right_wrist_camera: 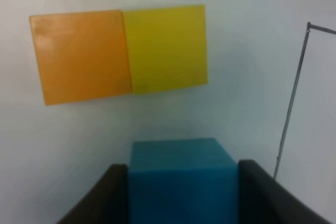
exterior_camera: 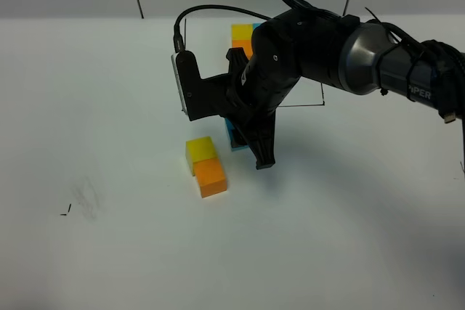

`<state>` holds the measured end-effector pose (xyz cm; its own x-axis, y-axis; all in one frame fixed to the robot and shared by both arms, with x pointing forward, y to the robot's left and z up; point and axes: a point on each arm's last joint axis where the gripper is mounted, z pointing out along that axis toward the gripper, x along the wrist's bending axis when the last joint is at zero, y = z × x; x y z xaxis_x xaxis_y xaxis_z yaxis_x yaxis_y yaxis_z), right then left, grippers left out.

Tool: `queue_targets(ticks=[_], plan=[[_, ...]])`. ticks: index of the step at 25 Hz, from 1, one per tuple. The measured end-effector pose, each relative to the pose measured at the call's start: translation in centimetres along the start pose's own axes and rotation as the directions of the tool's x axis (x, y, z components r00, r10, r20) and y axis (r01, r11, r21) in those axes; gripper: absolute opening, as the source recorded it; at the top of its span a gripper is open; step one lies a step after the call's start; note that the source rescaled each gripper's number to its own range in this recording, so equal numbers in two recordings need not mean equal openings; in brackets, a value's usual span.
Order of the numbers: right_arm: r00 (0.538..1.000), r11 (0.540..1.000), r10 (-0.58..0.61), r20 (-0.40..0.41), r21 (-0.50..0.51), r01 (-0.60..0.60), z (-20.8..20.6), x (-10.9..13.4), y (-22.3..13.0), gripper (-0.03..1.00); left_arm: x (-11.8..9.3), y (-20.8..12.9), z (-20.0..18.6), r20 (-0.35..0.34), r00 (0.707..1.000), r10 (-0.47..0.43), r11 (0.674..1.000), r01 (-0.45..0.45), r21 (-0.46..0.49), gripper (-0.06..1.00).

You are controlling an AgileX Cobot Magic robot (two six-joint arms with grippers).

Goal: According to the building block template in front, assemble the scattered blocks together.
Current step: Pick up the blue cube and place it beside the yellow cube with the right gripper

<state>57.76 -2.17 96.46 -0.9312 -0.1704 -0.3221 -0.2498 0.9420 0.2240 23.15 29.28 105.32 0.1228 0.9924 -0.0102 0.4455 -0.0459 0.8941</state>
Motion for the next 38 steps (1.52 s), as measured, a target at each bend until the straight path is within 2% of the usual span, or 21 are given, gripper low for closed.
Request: queue_targets(ticks=[27, 38], plan=[[0.999, 0.998, -0.050, 0.014, -0.039, 0.050, 0.9, -0.3, 0.9, 0.52, 0.0, 0.0, 0.0, 0.000, 1.000, 0.000, 1.000, 0.000, 0.000, 0.00], [0.999, 0.998, -0.045, -0.019, -0.040, 0.044, 2.5, 0.1, 0.7, 0.52, 0.0, 0.0, 0.0, 0.000, 1.000, 0.000, 1.000, 0.000, 0.000, 0.00]])
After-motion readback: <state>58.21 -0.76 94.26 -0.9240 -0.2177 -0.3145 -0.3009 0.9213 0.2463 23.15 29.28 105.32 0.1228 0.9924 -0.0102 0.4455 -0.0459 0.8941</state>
